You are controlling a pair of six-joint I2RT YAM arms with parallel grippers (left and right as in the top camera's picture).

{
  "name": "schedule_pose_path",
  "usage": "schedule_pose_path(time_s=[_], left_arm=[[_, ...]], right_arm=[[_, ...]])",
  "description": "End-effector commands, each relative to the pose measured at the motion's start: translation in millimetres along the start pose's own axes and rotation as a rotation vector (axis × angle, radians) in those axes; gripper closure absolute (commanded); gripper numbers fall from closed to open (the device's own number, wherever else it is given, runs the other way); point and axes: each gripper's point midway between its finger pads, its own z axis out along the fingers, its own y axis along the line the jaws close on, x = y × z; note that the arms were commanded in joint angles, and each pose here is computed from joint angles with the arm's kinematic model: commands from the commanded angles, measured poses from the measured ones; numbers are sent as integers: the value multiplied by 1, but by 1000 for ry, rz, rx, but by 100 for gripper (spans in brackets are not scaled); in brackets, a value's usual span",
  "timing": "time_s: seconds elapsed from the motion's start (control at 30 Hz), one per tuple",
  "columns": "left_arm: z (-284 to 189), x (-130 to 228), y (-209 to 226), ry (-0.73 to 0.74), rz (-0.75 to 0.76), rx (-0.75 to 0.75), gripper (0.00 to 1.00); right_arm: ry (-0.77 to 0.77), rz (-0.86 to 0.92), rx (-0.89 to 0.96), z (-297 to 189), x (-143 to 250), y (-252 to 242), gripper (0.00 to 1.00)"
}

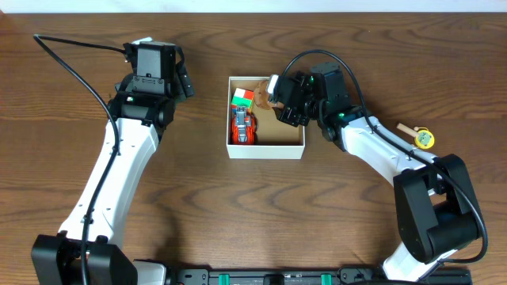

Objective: Pack container
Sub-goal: 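Lower the plush toy into the box beside the cube and release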

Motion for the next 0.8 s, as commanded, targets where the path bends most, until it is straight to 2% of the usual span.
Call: schedule_pose_path(time_s=[0.0,0.13,0.3,0.43,0.67,0.73,0.77], left_arm=[[-3,-7,2,-14,-15,-1,2],[-3,-7,2,-14,-15,-1,2],[-3,-7,2,-14,-15,-1,2],[-3,-7,2,-14,-15,-1,2],[-3,-7,2,-14,-15,-1,2],[-3,-7,2,-14,-15,-1,2],[-3,-7,2,-14,-15,-1,2]], right_arm=[[-9,-12,11,1,-6,-3,16],[-14,-7,14,1,-7,-4,9],[-23,-6,23,1,-10,-6,7],[-61,60,47,1,-21,-11,2],[-101,34,20,-5,-48,5,10],[-109,28,20,-18,-62,9,20],[-109,36,25,-21,-64,8,20]])
